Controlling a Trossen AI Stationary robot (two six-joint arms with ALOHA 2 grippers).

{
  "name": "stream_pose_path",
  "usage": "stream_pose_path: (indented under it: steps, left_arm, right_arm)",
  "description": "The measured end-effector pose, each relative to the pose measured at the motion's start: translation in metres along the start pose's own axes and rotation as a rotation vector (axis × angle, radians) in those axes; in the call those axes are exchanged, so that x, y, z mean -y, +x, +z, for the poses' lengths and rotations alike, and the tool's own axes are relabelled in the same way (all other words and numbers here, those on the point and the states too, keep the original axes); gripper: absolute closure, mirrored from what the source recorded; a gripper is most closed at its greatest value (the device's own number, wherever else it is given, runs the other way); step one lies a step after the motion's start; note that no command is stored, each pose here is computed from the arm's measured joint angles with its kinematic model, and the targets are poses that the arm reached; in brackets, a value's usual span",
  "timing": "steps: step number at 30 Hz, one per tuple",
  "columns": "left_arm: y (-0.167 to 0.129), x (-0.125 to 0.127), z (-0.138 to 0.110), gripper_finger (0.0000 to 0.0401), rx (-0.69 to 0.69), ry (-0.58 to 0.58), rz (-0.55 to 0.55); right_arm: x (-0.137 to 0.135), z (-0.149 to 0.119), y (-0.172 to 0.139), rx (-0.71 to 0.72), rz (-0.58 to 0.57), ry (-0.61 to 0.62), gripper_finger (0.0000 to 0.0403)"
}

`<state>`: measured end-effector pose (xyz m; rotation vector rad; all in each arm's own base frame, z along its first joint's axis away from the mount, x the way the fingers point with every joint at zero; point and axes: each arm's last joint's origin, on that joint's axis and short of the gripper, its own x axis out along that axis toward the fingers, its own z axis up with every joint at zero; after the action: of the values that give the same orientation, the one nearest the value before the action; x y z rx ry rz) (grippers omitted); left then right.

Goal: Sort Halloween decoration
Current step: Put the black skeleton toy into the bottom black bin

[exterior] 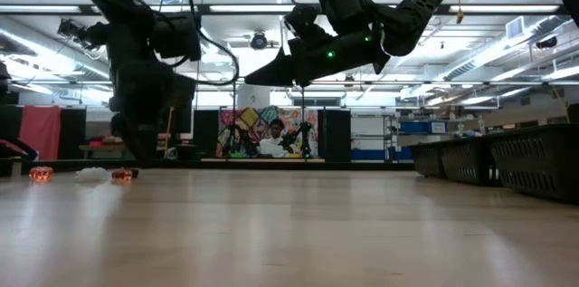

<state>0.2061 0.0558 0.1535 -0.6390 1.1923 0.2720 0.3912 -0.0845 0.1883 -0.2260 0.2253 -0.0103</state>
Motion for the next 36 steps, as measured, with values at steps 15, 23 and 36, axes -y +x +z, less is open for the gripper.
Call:
stream_pose_path:
  steps: [15,23,36]
  left_arm:
    - [-0.028,0.012,0.005,0.0198,-0.055,-0.035,0.346]
    - [-0.016,0.008,-0.010,0.0198,-0.076,-0.276,0.353]
    - [-0.012,0.022,-0.008,0.0198,0.098,-0.443,0.396]
  right_arm:
    - [0.000,0.000,0.000,0.005,-0.001,-0.001,0.0234]
    - [0.000,0.001,0.000,0.008,-0.002,0.000,0.0234]
    - [-0.005,0.001,0.000,0.028,0.094,-0.044,0.0234]
